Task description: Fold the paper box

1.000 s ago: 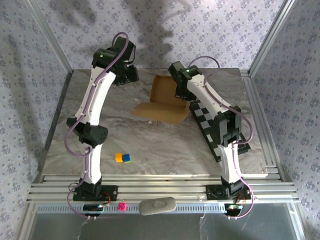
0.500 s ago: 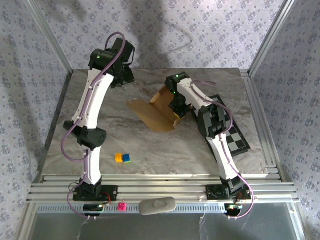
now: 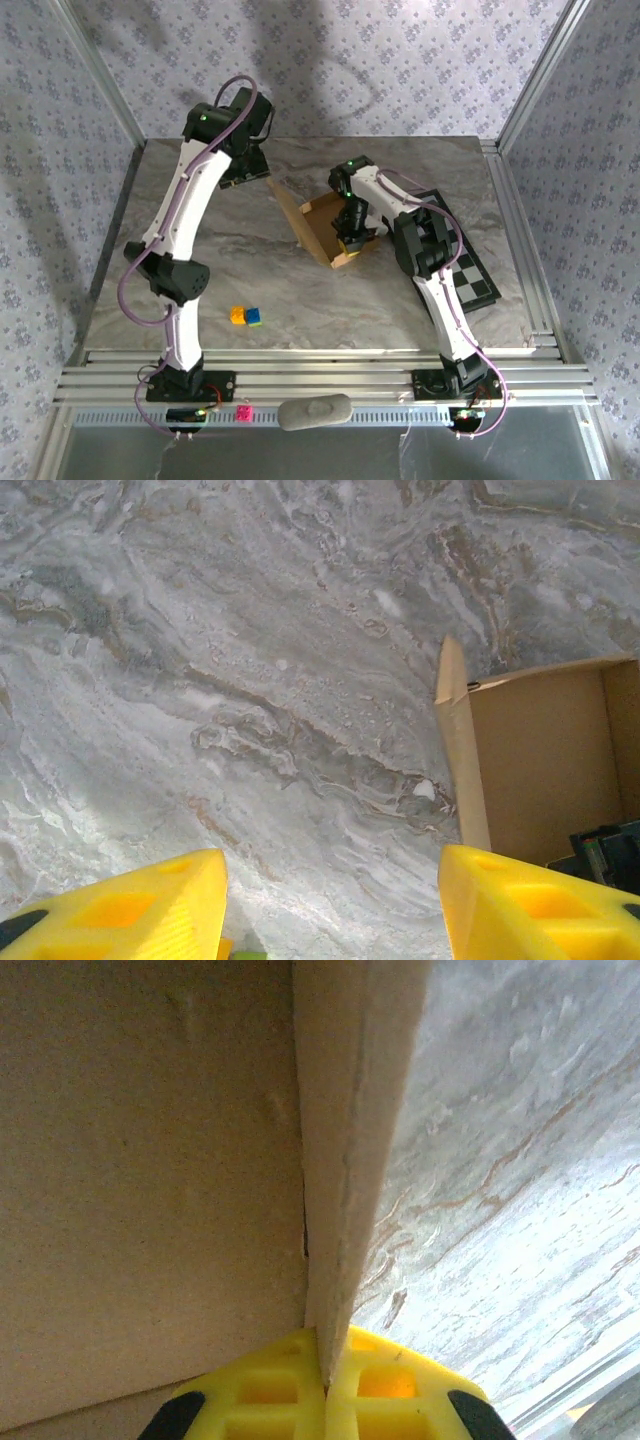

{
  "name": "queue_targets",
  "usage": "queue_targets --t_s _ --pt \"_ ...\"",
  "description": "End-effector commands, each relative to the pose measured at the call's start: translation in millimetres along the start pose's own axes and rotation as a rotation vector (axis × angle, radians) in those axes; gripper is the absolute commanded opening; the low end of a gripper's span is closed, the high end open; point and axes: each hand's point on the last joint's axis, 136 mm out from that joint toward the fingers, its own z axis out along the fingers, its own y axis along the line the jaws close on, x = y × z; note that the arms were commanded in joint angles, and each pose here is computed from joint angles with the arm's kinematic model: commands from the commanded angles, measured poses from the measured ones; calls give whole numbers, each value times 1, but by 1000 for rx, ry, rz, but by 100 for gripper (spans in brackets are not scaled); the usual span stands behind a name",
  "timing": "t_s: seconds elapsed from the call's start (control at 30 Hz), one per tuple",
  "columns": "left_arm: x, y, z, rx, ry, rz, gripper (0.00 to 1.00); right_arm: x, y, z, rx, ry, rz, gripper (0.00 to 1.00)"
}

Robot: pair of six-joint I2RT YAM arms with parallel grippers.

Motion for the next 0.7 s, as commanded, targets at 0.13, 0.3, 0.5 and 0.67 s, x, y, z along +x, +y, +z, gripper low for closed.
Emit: queue_targets --t_s 0.13,0.3,0.5,0.67 --pt "16 1 -15 61 44 15 61 6 -3 23 26 8 32 0" --pt "36 0 -8 76 134 5 63 7 -2 20 -10 11 33 20" --pt "50 -1 1 90 175 -7 64 6 0 12 -32 6 24 36" --pt "57 -4 7 99 199 0 65 7 2 -3 -86 -11 0 54"
